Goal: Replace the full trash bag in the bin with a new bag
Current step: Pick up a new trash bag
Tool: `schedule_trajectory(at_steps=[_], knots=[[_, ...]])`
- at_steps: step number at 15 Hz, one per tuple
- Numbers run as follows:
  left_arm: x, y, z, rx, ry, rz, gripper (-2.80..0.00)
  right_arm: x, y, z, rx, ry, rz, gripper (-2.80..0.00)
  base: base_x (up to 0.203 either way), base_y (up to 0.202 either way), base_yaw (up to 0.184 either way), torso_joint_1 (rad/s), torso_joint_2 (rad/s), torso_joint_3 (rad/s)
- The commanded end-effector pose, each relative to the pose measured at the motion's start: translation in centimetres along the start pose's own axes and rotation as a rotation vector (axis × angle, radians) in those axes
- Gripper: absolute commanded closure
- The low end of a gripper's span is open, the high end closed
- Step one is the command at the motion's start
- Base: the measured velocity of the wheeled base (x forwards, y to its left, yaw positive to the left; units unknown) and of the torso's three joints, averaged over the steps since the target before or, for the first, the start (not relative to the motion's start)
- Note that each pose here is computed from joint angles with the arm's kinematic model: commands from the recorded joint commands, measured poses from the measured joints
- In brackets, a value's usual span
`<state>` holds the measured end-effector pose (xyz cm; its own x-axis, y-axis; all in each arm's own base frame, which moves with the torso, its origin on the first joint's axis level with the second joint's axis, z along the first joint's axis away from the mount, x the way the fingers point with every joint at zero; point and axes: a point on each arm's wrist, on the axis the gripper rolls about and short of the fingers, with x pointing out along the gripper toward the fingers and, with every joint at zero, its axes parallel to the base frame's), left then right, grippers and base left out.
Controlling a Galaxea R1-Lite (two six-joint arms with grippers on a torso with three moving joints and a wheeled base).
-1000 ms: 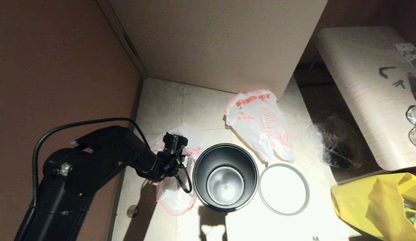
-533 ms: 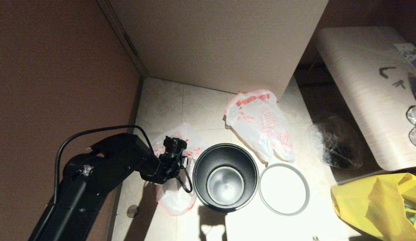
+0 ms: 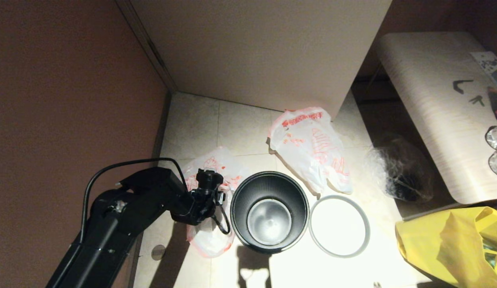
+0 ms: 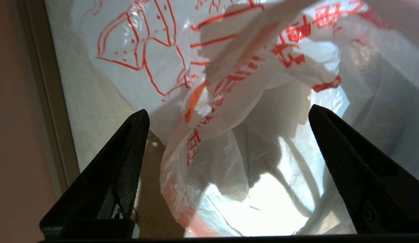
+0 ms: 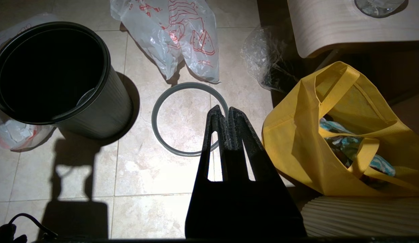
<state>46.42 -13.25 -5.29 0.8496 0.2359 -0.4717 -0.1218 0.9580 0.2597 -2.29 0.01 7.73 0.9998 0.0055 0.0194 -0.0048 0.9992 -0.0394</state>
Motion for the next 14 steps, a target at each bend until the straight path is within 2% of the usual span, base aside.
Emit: schedule_trajectory(at_steps=[1,4,6,11,12,14], knots=[[0.5,-0.2,-0.7,0.002,0.008,0.005,-2.8,0.1,0.0,-0.3,0.0,0.01,0.001,0.0,0.0,0.0,0.0,0.0,0.0,0.0],[1.6,0.1,-0.3,-0.055,-0.03,0.032,-2.8,0.1,0.0,-0.3,0.0,0.01,0.001,0.0,0.0,0.0,0.0,0.0,0.0,0.0],[2.3,-0.2,-1.0,-0.058,-0.028,0.039,-2.8,0.1,0.0,-0.3,0.0,0.01,0.001,0.0,0.0,0.0,0.0,0.0,0.0,0.0],[5.7,-0.7,-1.7,-0.102,-0.081,0.159,-2.8,0.1,0.0,-0.3,0.0,0.01,0.001,0.0,0.0,0.0,0.0,0.0,0.0,0.0],[6.3,-0.8,-1.8,-0.11,-0.092,0.184,0.0,0.1,0.0,-0.3,0.0,0.01,0.001,0.0,0.0,0.0,0.0,0.0,0.0,0.0],[6.6,-0.9,-2.1,-0.107,-0.092,0.208,0.0,0.1,0.0,-0.3,0.0,0.01,0.001,0.0,0.0,0.0,0.0,0.0,0.0,0.0]])
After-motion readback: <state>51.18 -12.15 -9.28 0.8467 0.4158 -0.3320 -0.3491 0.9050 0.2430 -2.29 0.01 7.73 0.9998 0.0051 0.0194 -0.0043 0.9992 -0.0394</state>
